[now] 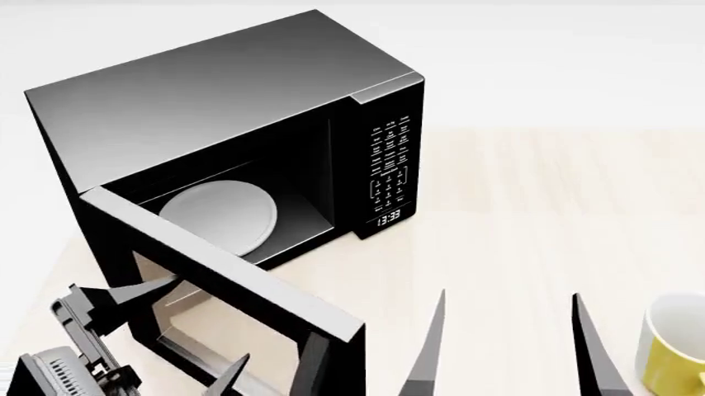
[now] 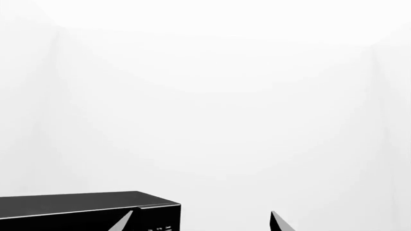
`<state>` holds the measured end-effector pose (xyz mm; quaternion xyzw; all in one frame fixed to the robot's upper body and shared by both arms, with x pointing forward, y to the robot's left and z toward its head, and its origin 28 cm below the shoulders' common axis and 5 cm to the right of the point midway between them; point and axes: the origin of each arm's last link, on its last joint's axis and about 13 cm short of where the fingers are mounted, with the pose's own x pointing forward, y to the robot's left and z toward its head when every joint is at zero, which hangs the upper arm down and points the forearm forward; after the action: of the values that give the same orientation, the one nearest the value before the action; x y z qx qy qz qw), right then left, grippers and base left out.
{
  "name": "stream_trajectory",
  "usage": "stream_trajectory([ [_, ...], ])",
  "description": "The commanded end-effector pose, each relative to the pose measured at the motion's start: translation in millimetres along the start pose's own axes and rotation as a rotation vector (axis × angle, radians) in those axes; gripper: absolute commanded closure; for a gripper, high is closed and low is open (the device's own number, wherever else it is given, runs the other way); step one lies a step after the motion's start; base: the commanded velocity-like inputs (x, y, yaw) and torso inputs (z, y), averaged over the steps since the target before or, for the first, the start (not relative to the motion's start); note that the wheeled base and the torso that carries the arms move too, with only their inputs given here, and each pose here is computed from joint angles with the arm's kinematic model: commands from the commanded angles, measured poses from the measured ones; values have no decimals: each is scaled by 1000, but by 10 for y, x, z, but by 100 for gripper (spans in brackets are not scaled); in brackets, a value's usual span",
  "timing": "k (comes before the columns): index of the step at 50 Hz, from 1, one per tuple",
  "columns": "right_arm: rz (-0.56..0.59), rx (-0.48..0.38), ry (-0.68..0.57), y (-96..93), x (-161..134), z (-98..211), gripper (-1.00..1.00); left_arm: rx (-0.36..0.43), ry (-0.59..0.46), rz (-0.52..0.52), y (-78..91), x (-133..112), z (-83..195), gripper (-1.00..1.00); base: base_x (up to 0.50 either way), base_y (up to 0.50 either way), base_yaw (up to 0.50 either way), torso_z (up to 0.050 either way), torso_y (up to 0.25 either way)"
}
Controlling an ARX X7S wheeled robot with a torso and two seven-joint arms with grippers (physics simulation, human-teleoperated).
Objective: Close the microwave.
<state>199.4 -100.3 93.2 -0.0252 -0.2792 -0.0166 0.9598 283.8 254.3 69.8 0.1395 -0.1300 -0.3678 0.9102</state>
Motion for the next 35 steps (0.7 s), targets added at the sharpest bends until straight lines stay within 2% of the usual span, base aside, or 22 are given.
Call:
stream_trajectory([
  [1, -4, -8, -3, -15, 11, -8, -100, 4, -19, 41, 23, 85, -3, -100, 0, 0, 0, 0, 0],
  [35, -12, -14, 5, -37, 12, -44, -100, 17, -15, 183, 99, 284, -119, -100, 0, 0, 0, 0, 0],
])
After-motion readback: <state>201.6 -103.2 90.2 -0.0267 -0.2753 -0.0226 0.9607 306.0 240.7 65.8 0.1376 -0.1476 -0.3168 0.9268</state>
